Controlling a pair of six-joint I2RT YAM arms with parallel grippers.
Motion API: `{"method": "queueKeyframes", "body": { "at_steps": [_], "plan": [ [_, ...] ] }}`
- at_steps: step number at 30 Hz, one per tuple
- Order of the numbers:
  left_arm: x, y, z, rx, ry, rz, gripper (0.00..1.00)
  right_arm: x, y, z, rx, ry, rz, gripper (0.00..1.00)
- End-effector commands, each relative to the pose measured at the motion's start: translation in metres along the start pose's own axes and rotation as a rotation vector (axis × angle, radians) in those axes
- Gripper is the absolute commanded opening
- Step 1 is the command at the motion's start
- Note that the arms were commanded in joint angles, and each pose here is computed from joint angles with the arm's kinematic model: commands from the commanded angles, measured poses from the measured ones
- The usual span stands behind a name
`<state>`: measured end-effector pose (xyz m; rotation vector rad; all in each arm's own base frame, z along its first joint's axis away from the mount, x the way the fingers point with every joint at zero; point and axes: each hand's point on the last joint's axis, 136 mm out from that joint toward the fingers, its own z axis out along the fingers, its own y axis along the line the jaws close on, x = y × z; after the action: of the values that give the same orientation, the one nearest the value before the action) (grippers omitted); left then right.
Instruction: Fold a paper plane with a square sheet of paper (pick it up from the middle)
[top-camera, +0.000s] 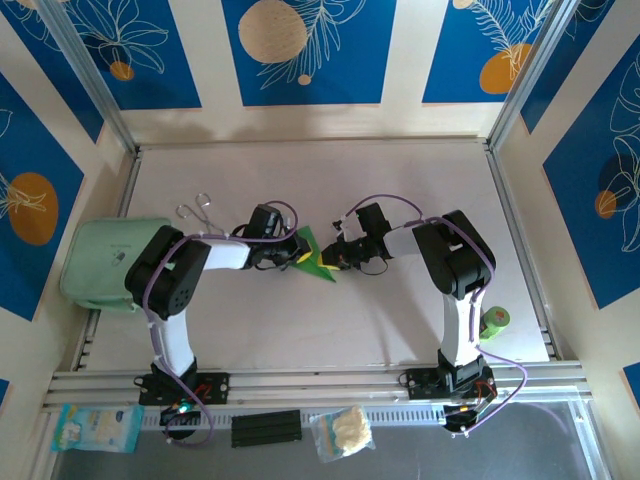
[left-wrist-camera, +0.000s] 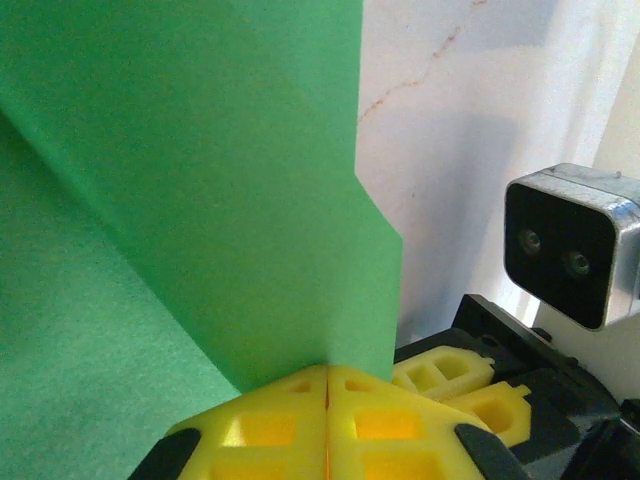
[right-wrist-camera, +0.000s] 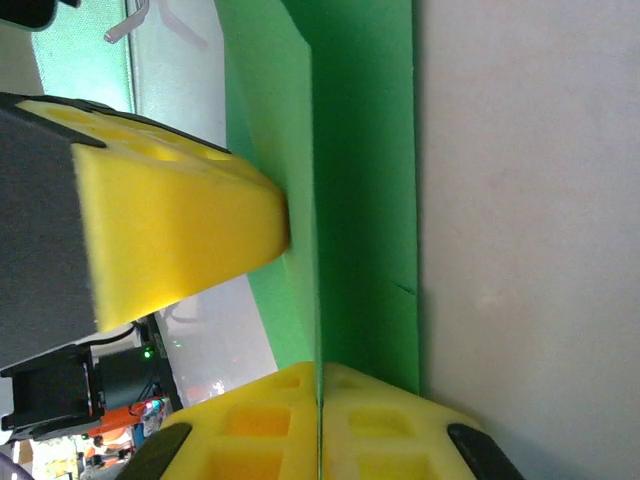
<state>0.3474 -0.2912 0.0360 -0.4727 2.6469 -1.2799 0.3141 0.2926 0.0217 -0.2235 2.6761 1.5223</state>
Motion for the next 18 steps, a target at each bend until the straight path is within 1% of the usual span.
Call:
{"method": "queueKeyframes", "body": {
  "at_steps": [1, 4, 8, 18],
  "plan": [
    [-0.0037, -0.006, 0.0029, 0.027, 0.006, 0.015, 0.09, 0.0155, -0.0409, 0.0062, 0.115, 0.034, 0.102, 0.11],
    [-0.0038, -0.0054, 0.0037, 0.026, 0.007, 0.015, 0.09, 0.0159, -0.042, 0.0063, 0.115, 0.037, 0.107, 0.11],
    [-0.0037, -0.0041, 0.0044, 0.024, 0.007, 0.011, 0.1, 0.0164, -0.0436, 0.0067, 0.121, 0.042, 0.113, 0.07],
    [-0.0071, -0.0108, 0.0003, 0.038, -0.007, 0.026, 0.12, 0.0168, -0.0496, 0.0066, 0.137, 0.05, 0.137, 0.05]
  ]
}}
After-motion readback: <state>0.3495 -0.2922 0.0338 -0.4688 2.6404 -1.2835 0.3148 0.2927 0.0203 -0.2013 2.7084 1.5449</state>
